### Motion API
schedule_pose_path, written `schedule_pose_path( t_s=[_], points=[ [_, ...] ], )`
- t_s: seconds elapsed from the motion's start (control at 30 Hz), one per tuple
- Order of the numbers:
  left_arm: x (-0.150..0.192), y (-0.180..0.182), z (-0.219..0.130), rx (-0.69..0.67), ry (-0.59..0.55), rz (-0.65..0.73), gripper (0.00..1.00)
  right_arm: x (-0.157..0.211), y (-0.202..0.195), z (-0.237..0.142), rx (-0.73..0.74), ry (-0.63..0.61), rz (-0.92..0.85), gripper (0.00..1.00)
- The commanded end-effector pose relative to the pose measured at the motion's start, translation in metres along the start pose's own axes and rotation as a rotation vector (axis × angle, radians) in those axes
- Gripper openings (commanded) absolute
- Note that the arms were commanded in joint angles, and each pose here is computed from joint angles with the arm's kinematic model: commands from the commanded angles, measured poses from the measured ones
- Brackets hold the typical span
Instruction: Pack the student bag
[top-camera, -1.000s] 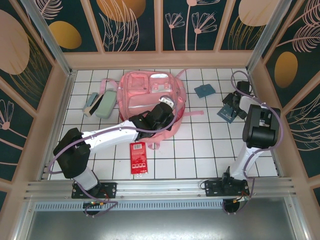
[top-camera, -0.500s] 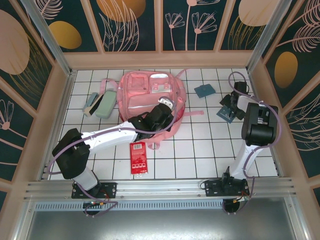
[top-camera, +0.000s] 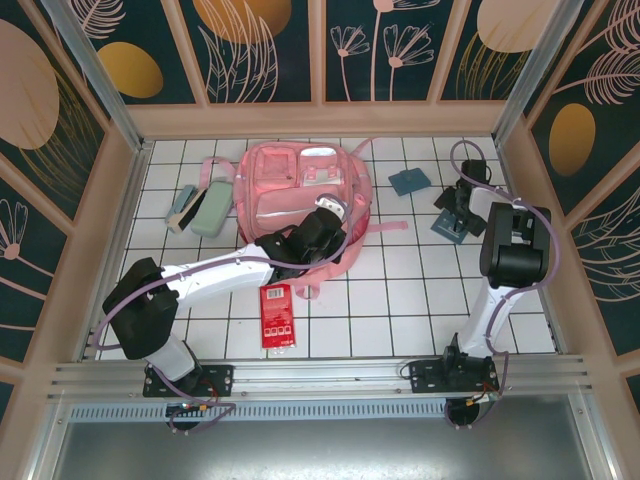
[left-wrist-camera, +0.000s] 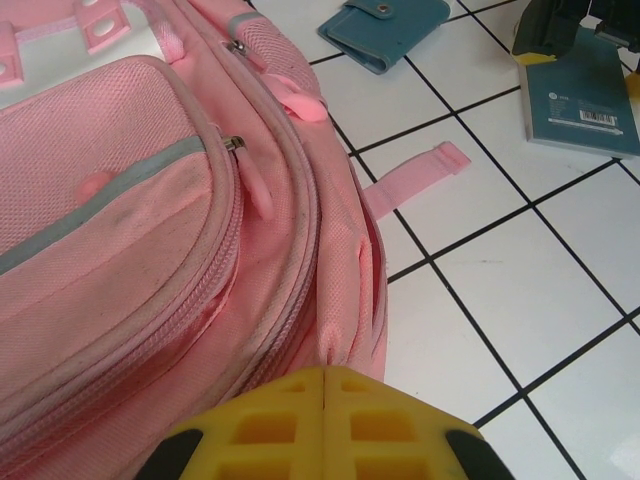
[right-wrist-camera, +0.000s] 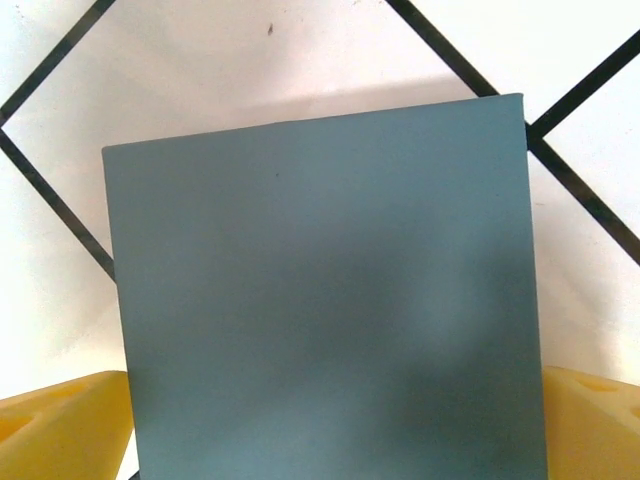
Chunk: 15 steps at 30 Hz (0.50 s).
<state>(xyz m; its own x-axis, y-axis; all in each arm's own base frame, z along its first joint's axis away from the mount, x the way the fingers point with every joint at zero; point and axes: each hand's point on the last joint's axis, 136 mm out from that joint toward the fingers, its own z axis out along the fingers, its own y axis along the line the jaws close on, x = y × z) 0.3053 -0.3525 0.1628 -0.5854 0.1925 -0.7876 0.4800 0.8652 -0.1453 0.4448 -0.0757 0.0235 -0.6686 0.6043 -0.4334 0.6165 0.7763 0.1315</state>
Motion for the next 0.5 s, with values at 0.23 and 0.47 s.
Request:
schedule_pose_path(
  t_s=[0.23,0.47],
  points=[
    [-0.023,-0.012,-0.015,0.059,-0.076,-0.024,0.00,0.028,-0.010,0.021,0.118,0.093,-0.128,0.99],
    [-0.025,-0.011,-0.017,0.054,-0.080,-0.024,0.00,0.018,-0.004,0.002,0.076,0.040,-0.113,0.89]
  ],
)
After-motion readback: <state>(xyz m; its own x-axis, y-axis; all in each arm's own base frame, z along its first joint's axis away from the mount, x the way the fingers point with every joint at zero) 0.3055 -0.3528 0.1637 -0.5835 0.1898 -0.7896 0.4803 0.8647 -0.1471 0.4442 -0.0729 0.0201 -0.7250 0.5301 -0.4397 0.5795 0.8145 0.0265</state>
